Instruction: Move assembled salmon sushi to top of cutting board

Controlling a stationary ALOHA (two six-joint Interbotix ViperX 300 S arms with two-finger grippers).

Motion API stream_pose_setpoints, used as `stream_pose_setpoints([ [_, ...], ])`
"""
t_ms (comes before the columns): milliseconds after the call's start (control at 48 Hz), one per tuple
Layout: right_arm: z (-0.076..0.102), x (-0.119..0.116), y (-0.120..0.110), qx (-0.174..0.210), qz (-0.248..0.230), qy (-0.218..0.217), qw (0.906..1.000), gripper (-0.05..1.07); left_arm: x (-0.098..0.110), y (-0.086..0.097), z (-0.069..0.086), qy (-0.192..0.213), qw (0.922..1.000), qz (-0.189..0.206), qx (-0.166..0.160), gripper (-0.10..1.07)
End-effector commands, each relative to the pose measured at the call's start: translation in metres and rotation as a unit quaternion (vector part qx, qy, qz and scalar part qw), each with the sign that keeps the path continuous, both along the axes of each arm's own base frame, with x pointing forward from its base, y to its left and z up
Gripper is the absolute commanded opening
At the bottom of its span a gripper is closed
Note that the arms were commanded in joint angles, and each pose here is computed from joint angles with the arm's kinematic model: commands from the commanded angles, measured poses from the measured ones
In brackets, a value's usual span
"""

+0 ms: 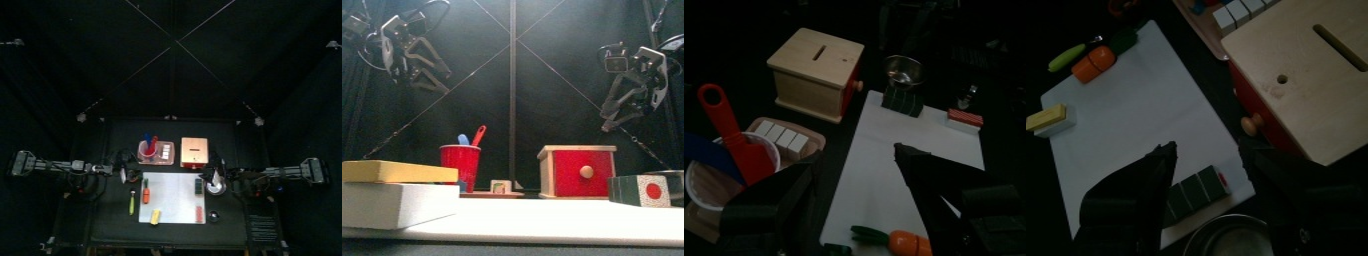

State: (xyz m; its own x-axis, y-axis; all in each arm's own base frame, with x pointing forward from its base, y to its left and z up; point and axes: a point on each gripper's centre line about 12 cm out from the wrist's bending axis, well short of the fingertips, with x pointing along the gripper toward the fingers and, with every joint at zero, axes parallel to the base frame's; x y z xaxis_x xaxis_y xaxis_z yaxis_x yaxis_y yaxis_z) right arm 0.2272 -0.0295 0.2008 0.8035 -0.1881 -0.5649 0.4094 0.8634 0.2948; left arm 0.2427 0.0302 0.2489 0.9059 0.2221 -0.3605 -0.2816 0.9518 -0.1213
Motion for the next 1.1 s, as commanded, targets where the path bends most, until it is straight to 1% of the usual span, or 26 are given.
stream_pose_setpoints([
  [0, 0.002, 0.001, -0.001, -0.005, 0.002, -0.003, 1.0, 0.87, 0.001, 0.002, 0.004, -0.005, 1.0, 0.003, 0.001, 0.93],
  [125, 0.0, 0.0, -0.003, -0.012, 0.002, 0.002, 0.9999, 0.87, 0.0, 0.002, 0.002, -0.002, 1.0, 0.003, 0.001, 0.93],
  [271, 0.003, 0.002, -0.001, -0.005, 0.0, -0.003, 1.0, 0.87, 0.001, 0.002, 0.003, -0.004, 1.0, 0.003, 0.003, 0.93],
  [417, 0.013, 0.007, 0.004, 0.017, -0.003, -0.019, 0.9997, 0.88, 0.001, 0.002, 0.004, -0.005, 1.0, 0.002, 0.006, 0.93],
  [500, 0.022, 0.011, 0.01, 0.044, -0.01, -0.023, 0.9987, 0.88, 0.002, 0.002, 0.006, -0.007, 1.0, 0.001, 0.007, 0.93],
  [604, 0.028, 0.014, 0.019, 0.07, -0.027, 0.0, 0.9972, 0.88, 0.002, 0.002, 0.006, -0.007, 0.9999, 0.001, 0.008, 0.93],
  [646, 0.03, 0.013, 0.025, 0.082, -0.033, 0.016, 0.9959, 0.89, 0.002, 0.002, 0.005, -0.006, 1.0, 0.001, 0.007, 0.93],
  [688, 0.031, 0.01, 0.031, 0.099, -0.047, 0.044, 0.993, 0.89, 0.002, 0.002, 0.005, -0.006, 1.0, 0.001, 0.007, 0.93],
  [750, 0.034, 0.006, 0.036, 0.126, -0.075, 0.083, 0.9858, 0.89, 0.002, 0.002, 0.005, -0.006, 1.0, 0.002, 0.006, 0.93],
  [812, 0.035, 0.002, 0.042, 0.162, -0.1, 0.12, 0.9743, 0.89, 0.001, 0.003, 0.004, -0.005, 1.0, 0.004, 0.007, 0.93],
  [917, 0.03, -0.002, 0.053, 0.23, -0.13, 0.171, 0.9489, 0.88, 0.001, 0.004, 0.005, -0.006, 0.9999, 0.006, 0.007, 0.93],
  [958, 0.025, -0.001, 0.059, 0.258, -0.138, 0.188, 0.9375, 0.88, 0.001, 0.004, 0.005, -0.006, 0.9999, 0.006, 0.007, 0.93],
  [1042, 0.016, 0.002, 0.068, 0.289, -0.148, 0.212, 0.9216, 0.88, 0.001, 0.004, 0.004, -0.004, 0.9999, 0.006, 0.007, 0.93],
  [1083, 0.012, 0.005, 0.072, 0.294, -0.148, 0.221, 0.9181, 0.88, 0.001, 0.003, 0.003, -0.003, 1.0, 0.004, 0.006, 0.93],
])
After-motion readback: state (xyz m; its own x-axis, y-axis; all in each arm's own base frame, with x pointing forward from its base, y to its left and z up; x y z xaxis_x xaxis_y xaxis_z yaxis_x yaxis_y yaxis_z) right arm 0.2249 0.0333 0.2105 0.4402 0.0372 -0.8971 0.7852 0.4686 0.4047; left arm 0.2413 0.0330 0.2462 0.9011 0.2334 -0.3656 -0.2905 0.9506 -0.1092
